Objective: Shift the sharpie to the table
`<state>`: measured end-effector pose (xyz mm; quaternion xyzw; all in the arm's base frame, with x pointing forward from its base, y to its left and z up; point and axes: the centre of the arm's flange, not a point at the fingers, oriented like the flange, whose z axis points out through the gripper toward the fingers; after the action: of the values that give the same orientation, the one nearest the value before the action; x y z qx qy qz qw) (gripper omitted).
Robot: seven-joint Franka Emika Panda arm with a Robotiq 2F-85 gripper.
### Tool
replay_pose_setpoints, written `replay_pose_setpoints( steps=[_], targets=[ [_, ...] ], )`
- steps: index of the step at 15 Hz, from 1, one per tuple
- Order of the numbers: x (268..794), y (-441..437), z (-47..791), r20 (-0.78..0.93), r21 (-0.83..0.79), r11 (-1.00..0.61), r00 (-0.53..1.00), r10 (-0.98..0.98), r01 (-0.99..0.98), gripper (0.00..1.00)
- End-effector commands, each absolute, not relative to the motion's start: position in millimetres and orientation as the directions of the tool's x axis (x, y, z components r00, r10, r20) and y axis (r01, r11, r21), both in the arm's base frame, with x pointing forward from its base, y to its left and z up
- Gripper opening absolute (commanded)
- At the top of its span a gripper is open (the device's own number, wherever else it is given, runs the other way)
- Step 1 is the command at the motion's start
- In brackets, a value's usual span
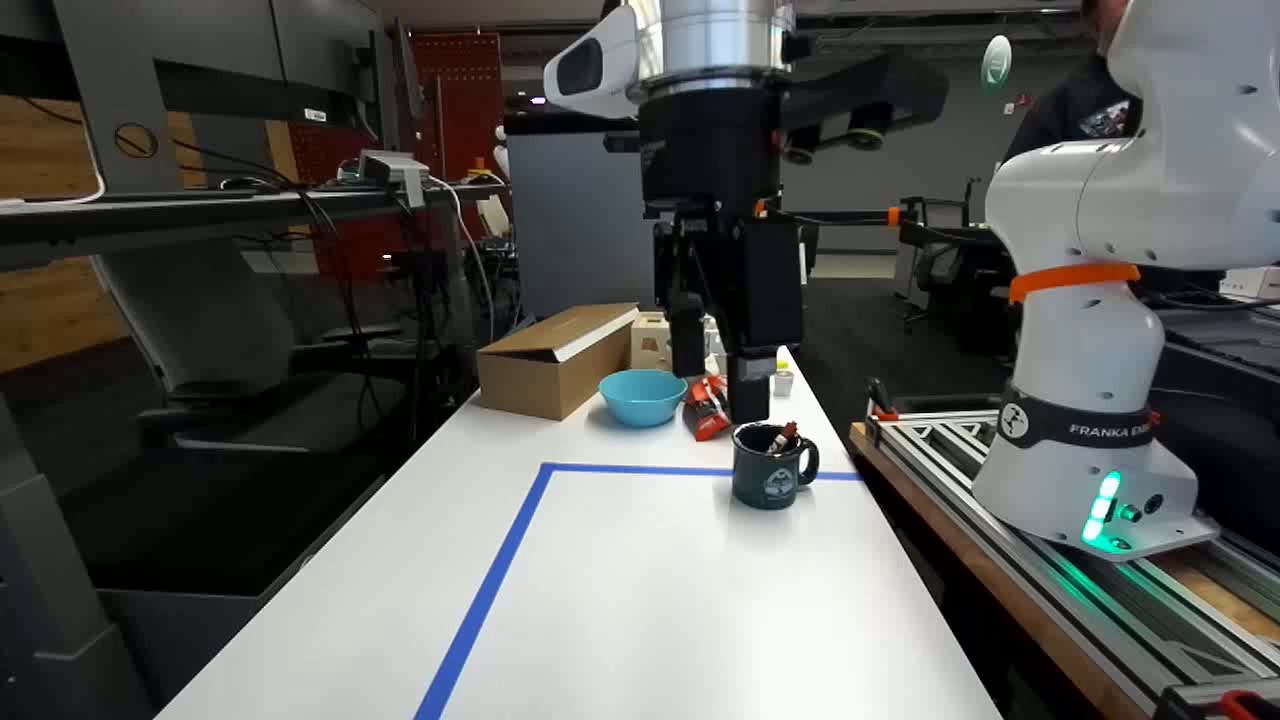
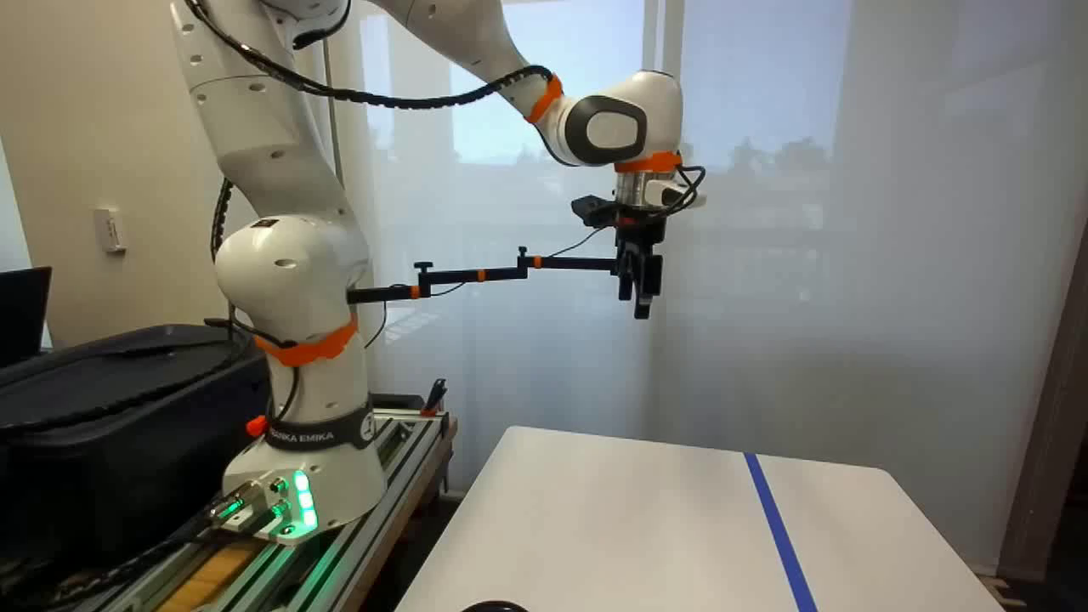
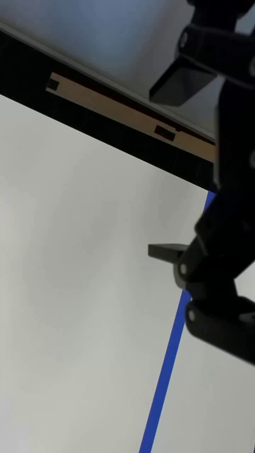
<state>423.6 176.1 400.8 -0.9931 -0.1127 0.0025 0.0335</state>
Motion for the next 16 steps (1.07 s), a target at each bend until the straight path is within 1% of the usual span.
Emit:
replay_pose_setpoints(
  steps=[1,10,11,13,14,16],
  targets=[
    [423.8,176.3,401.3,0.004,-0.067,-0.972,0.975,0.224,0.224,1.0],
    [424.5,176.6,402.6,0.007,-0.068,-0.972,0.974,0.224,0.224,1.0],
    [424.9,170.5,395.1,0.026,-0.06,-0.974,0.975,0.219,0.221,1.0],
    [433.2,144.6,381.3,0.06,-0.016,-0.97,0.968,0.243,0.244,1.0],
    [437.5,127.1,378.0,0.082,0.017,-0.96,0.956,0.28,0.28,1.0],
    [443.9,93.2,376.5,0.123,0.09,-0.953,0.946,0.299,0.29,1.0]
  ],
)
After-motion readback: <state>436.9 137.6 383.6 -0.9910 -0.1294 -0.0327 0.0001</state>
